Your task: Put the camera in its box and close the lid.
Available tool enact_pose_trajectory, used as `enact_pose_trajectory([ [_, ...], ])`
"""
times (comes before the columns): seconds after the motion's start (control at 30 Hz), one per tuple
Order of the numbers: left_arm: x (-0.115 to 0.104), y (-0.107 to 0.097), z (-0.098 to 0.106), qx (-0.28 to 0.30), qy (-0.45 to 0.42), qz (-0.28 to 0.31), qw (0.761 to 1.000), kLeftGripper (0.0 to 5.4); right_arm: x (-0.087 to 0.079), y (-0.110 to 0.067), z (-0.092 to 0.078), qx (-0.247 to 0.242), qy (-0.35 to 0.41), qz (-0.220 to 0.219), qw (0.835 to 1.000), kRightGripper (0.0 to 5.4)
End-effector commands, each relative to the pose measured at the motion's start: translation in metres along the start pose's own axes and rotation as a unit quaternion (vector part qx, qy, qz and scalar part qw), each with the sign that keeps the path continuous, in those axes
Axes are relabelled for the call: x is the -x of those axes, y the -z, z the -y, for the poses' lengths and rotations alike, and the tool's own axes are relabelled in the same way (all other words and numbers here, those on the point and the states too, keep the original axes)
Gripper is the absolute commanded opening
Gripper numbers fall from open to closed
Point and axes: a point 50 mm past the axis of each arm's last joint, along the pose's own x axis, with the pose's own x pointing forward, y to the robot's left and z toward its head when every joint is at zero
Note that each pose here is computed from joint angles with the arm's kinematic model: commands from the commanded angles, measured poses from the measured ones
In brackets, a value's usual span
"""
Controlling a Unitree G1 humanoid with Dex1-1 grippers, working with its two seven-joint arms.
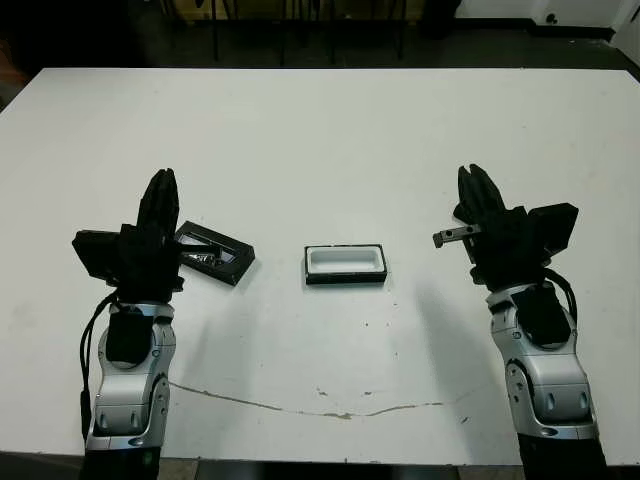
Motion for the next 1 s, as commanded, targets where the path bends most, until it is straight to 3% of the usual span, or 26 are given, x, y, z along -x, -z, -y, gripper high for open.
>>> enact_pose_trajectory([
  [0.03,0.002,0.005,-0.003,-0.007,-0.002,-0.017,1.0,0.04,0.003,0.006,0.002,-0.001,0.004,-0.02,1.0,0.0],
  [0.37,0.003,0.006,-0.002,-0.006,-0.002,-0.019,1.0,0.04,0.003,0.006,0.005,0.009,0.002,-0.022,1.0,0.0],
  [0.57,0.003,0.006,-0.002,-0.01,-0.001,-0.017,1.0,0.04,0.0,-0.003,0.011,0.021,0.003,-0.009,1.0,0.0],
  [0.77,0.003,0.006,-0.002,-0.01,-0.001,-0.016,1.0,0.04,-0.011,-0.019,0.044,0.069,-0.011,0.021,0.997,0.0],
  [0.87,0.003,0.005,-0.001,-0.013,-0.003,-0.017,1.0,0.04,-0.019,-0.029,0.066,0.111,-0.018,0.009,0.994,0.0],
  [1.0,0.003,0.005,-0.001,-0.012,-0.002,-0.016,1.0,0.0,-0.028,-0.043,0.093,0.144,-0.043,-0.039,0.988,0.47],
])
